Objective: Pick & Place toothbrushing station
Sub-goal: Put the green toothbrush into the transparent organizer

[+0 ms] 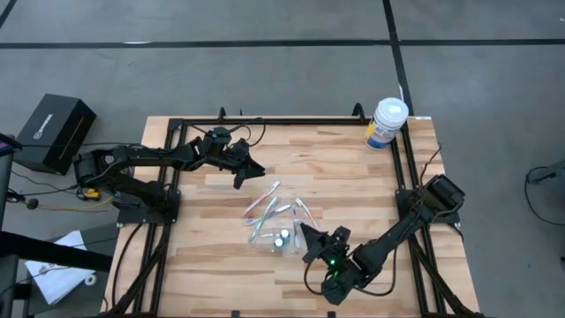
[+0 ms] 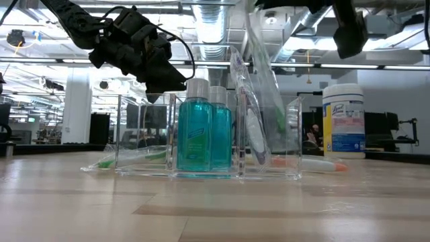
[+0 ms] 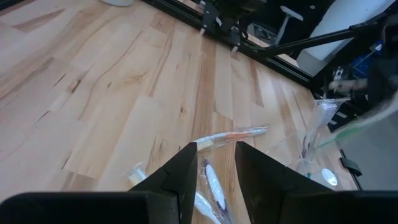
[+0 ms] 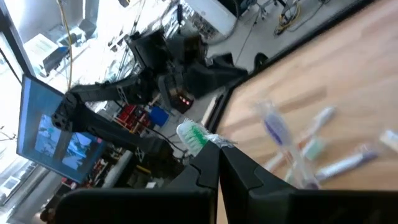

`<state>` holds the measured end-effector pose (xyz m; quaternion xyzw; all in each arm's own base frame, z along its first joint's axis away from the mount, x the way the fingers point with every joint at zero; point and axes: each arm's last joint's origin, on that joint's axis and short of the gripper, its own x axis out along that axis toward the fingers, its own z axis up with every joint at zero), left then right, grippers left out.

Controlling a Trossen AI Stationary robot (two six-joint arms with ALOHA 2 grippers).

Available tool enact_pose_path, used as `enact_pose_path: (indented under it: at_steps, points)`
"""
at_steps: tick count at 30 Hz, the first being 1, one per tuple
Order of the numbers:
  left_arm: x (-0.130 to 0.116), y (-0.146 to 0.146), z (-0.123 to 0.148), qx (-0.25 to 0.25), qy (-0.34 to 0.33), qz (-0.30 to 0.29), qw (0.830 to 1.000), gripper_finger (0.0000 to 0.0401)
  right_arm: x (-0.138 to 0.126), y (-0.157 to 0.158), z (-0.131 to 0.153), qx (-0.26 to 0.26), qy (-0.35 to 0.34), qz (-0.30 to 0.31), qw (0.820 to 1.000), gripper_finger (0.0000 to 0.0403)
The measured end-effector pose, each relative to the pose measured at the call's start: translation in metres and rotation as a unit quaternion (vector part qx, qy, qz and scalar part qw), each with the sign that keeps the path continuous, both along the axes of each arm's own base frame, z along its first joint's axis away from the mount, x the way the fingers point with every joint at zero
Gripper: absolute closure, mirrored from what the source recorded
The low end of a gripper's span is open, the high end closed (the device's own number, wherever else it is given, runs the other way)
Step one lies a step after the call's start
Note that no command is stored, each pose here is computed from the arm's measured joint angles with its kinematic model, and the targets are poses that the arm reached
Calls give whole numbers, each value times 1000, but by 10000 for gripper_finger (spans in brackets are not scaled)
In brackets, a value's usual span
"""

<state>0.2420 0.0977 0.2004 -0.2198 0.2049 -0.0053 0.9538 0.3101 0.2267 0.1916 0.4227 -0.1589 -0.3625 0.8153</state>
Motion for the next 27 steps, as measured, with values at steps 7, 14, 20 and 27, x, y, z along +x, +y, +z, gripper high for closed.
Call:
enact_pose_path:
  at_steps: [7,14,20,27]
  points:
    - [0,0,0,0,0,0,1000,297,5,13,-43,39,-34,7,999,403]
    - [0,0,0,0,0,0,1000,297,6,16,-55,49,-56,1,997,403]
    - [0,0,0,0,0,0,1000,297,6,15,-50,40,-51,-1,998,402]
    - [0,0,0,-1,0,-1,1000,297,7,18,-50,84,-69,15,994,335]
